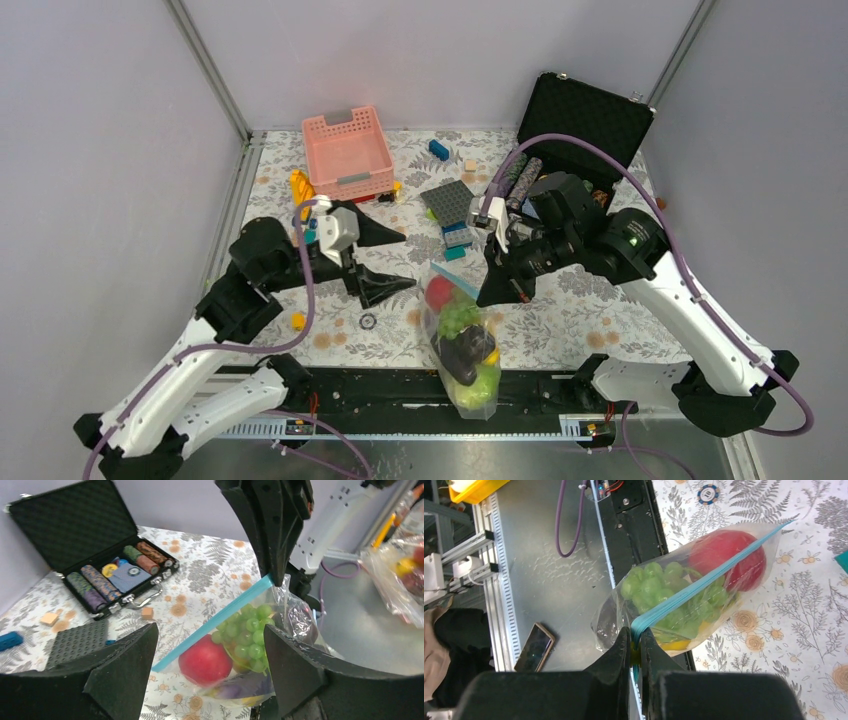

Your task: Open the zip-top bag and remove the fake food

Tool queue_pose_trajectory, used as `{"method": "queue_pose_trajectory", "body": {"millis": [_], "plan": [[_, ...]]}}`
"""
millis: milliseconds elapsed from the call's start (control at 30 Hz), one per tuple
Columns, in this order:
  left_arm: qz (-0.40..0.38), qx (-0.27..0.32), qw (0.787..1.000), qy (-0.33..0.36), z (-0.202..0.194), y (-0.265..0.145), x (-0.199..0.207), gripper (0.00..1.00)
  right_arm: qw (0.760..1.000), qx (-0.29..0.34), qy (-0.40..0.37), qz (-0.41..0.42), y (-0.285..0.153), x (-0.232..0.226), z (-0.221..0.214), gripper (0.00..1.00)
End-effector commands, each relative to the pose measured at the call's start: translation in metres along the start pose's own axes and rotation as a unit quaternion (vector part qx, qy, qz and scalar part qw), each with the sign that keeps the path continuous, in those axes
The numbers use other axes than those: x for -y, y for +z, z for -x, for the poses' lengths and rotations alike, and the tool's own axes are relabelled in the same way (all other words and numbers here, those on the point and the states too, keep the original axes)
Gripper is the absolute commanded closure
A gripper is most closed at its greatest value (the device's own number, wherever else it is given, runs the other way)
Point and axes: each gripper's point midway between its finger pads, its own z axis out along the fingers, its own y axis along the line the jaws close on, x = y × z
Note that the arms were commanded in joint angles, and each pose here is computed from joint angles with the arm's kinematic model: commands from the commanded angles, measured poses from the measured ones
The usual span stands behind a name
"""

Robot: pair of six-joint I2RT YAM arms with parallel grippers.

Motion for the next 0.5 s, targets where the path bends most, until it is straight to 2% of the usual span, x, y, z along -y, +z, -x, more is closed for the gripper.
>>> {"method": "queue_pose_trajectory", "body": {"millis": [0,233,467], "plan": [[-0.047,-0.002,0.998,0.052,0.008,0.014,0.015,0.22,0.998,0.002,-0.037,0.049,-0.011,-0.023,0.008,1.00],[-0.101,-0.021,0.993,0.053,-0.004,0.035,0.032,0.21,0.995,-0.006,-0.042,0.086,-0.012,-0.037,0.012,1.00],[-0.122,-0.016,0.991,0.054,-0.002,0.047,0.037,0.19,0.993,-0.019,-0.053,0.101,-0.003,-0.046,0.016,1.00]]}}
